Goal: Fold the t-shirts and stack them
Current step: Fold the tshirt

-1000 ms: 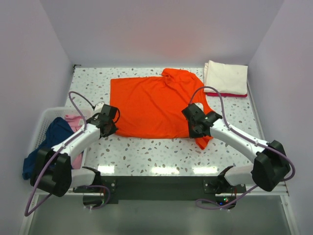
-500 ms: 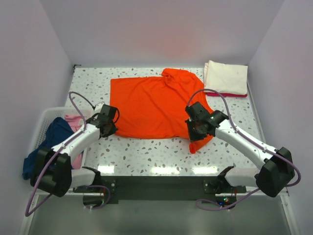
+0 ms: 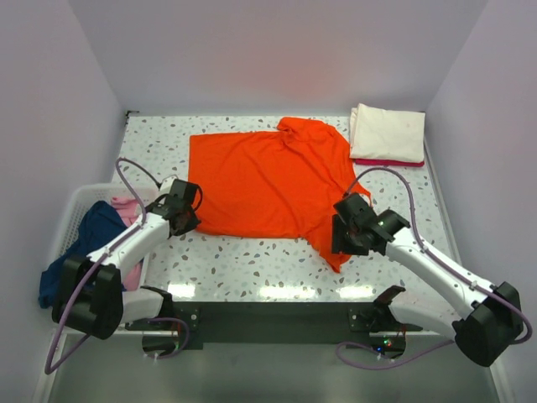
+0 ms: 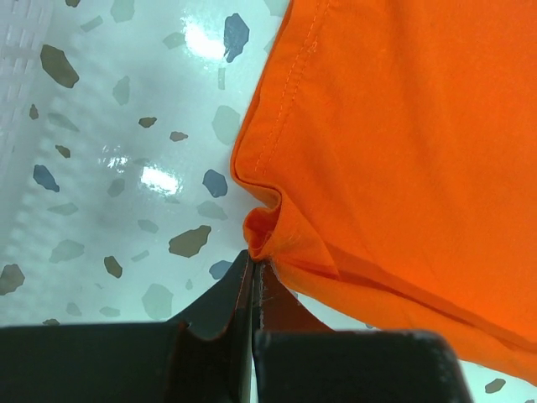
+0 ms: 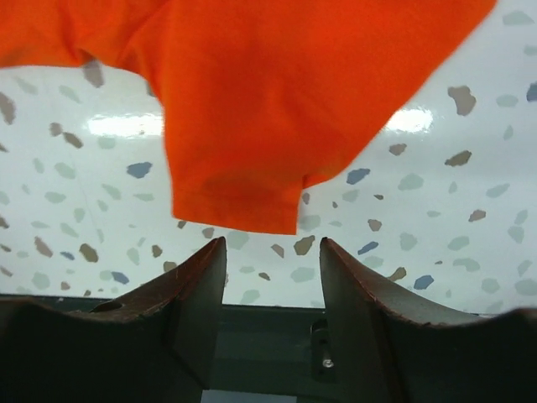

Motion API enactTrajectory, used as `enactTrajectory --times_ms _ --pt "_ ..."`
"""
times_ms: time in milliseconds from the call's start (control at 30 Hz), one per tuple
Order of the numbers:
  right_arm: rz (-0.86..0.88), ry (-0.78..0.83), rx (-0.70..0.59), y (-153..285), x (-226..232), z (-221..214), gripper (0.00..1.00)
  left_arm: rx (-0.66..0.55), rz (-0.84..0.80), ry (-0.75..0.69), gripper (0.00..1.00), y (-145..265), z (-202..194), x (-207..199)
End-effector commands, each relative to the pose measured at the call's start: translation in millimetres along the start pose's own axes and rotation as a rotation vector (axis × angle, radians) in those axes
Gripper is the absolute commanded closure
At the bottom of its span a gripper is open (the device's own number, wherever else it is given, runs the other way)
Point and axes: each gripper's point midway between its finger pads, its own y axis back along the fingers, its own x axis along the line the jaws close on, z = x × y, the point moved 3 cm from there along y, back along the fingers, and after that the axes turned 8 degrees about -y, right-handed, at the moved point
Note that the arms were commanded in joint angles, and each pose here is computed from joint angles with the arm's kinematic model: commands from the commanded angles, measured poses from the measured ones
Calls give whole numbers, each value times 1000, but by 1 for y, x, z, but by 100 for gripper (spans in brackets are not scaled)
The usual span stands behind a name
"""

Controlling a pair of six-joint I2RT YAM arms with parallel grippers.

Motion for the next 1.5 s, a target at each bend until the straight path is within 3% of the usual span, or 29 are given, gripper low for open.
enactTrajectory --times_ms 0,300,633,700,733,767,867,1133,1467 --pt "-79 -189 -110 -12 -16 3 48 -38 -16 18 100 1 8 0" --pt "-87 -433 -66 -61 -42 0 56 -18 -27 21 100 -2 4 0" --pt "-85 -480 -60 -89 -40 -3 56 -12 -26 18 100 -3 5 1" --pt "-99 -477 -66 -89 -42 -3 66 -15 -20 19 100 -2 6 3" --pt "-110 -476 -64 -87 -45 -4 74 -12 -20 18 100 -2 5 3" --pt "-119 -475 -69 -86 -47 -5 88 -14 -19 20 100 -2 5 3" --pt "-139 -464 -91 -72 -53 -3 100 -9 -9 24 100 -3 3 6" --pt "-159 -432 -197 -12 -68 9 100 17 12 64 100 -5 -10 15" --pt "-112 -407 -213 4 -58 22 100 30 23 94 100 -4 -21 21"
